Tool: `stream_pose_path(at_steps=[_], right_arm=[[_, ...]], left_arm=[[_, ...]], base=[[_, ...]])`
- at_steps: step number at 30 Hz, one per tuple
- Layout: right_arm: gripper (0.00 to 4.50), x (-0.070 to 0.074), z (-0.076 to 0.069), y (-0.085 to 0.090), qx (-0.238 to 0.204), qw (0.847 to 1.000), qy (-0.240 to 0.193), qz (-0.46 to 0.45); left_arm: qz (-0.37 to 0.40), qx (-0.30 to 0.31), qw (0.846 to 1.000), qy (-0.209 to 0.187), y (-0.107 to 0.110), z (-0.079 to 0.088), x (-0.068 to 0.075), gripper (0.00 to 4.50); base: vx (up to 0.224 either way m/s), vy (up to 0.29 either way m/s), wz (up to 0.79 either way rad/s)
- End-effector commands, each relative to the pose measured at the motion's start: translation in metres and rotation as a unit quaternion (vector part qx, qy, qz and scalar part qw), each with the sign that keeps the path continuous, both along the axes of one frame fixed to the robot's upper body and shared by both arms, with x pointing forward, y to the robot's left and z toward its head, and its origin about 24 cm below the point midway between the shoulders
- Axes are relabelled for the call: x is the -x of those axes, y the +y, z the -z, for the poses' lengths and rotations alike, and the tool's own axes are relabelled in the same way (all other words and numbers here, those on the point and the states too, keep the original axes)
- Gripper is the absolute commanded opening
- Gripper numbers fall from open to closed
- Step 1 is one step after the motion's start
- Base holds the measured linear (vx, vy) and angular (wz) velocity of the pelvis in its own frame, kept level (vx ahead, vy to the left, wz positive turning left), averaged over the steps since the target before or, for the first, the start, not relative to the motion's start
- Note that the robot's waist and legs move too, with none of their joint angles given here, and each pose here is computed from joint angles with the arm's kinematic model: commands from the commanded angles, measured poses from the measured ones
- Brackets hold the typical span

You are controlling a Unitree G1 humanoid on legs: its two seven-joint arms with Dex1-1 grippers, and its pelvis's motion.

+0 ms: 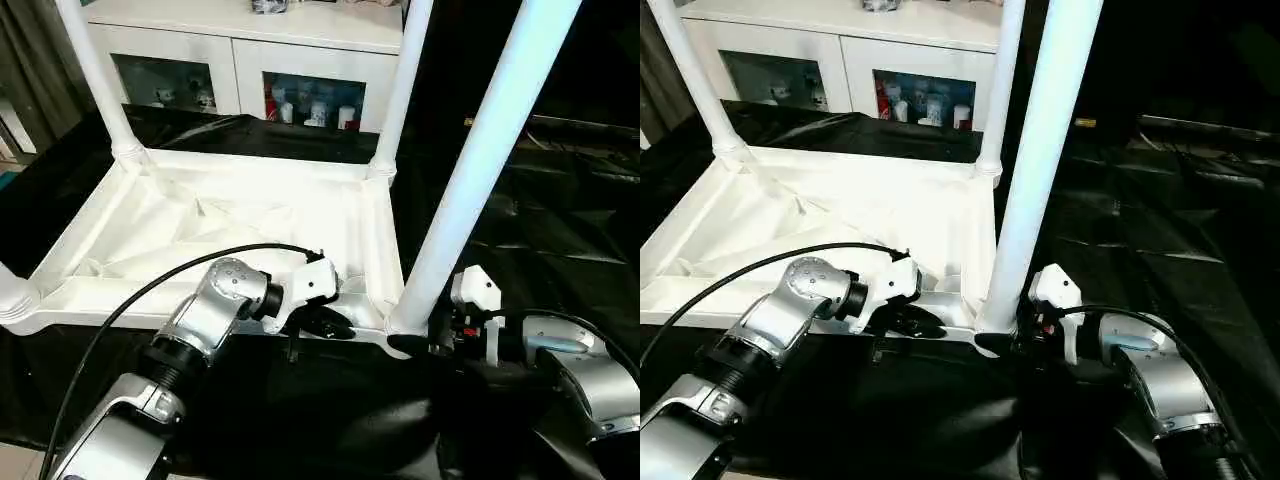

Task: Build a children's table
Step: Rotate leg to tighten

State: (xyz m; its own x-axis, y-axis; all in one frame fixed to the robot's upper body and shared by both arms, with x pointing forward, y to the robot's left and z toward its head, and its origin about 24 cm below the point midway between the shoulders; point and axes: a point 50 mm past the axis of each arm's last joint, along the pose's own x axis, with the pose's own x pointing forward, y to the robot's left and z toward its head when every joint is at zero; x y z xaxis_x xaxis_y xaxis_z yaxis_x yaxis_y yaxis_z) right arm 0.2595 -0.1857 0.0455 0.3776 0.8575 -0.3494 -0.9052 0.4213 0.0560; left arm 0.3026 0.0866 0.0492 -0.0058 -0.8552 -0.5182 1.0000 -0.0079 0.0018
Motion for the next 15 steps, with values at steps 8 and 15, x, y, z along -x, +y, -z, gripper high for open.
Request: stream_pose_path(at_steps=[8,15], right_arm=[[2.73,-0.002,-0.001,0.0,0.004,1.0,-0.002,-0.005],[2.69,-0.005,0.011,0.0,-0.003,0.998,0.006,0.07]], left_arm=[[-0.002,0.009,0.999,0.036,0.002,0.01,0.007,0.0],[-0.046,0.01,0.998,0.034,-0.002,0.015,0.004,0.0]], base=[[0.0,0.0,0.0],[0.0,0.0,0.0]])
